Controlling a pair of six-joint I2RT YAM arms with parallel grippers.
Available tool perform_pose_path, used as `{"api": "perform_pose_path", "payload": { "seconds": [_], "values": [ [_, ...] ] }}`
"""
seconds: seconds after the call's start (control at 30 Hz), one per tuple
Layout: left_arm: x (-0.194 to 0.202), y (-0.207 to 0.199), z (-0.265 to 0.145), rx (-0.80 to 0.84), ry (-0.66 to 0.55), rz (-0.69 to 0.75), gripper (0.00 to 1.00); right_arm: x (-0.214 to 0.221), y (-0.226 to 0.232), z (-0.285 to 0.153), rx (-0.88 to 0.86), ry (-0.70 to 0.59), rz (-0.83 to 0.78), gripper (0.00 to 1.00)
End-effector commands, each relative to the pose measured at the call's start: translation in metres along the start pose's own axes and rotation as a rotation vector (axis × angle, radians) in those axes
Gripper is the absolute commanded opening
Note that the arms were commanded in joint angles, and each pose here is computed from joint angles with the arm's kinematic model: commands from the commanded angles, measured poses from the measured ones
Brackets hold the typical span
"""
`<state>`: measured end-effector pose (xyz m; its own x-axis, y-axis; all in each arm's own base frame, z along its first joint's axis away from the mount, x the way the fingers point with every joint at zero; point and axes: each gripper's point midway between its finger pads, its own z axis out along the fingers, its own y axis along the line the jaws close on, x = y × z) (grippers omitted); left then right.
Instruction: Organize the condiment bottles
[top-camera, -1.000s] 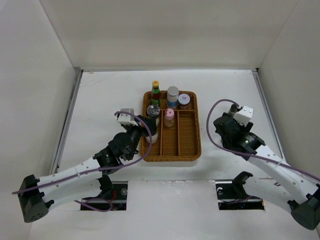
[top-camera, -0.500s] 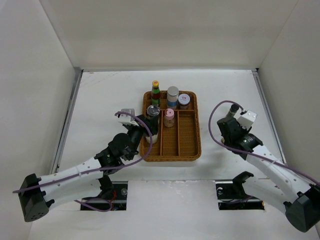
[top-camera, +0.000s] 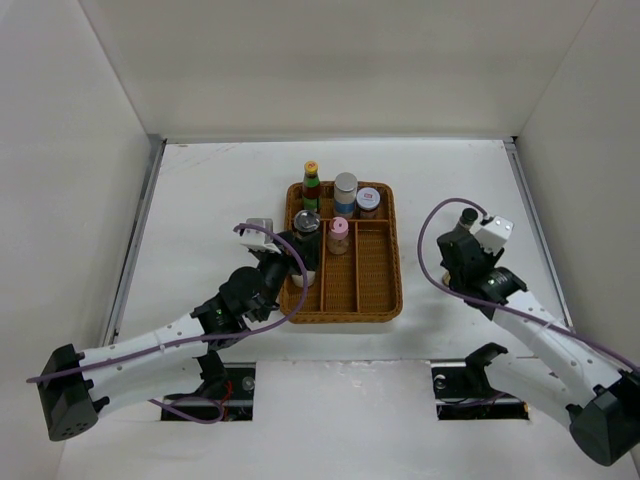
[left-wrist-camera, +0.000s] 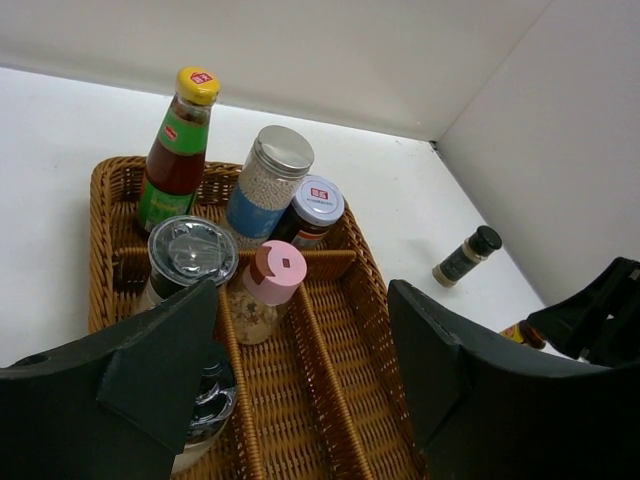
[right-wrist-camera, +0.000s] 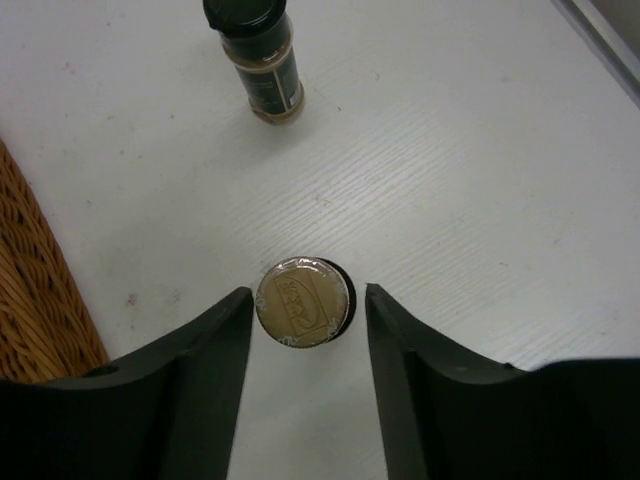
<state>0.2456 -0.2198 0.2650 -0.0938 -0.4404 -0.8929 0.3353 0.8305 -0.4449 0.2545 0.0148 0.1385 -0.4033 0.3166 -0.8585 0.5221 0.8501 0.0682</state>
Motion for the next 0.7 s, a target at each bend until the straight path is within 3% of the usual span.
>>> {"api": "perform_pose_path", "payload": {
  "seconds": [0.0, 0.1, 0.37, 0.67],
  "values": [
    [-0.011, -0.01, -0.001, 0.036, -0.035, -0.05, 0.68, -0.015, 0.001, 0.005, 0.009, -0.052, 0.05, 0.59],
    [-0.01, -0.01, 0.0, 0.036, -0.035, -0.05, 0.68, -0.016, 0.001, 0.007, 0.008, -0.054, 0.052, 0.57],
    [-0.012, -0.01, 0.0, 0.033, -0.035, -0.046, 0.68, -0.024, 0.004, 0.005, -0.005, -0.081, 0.068, 0.32],
    [-0.033, -0.002, -0.001, 0.011, -0.074, -0.043, 0.68, -0.079, 0.052, -0.068, -0.262, -0.172, 0.093, 0.27]
  ]
}}
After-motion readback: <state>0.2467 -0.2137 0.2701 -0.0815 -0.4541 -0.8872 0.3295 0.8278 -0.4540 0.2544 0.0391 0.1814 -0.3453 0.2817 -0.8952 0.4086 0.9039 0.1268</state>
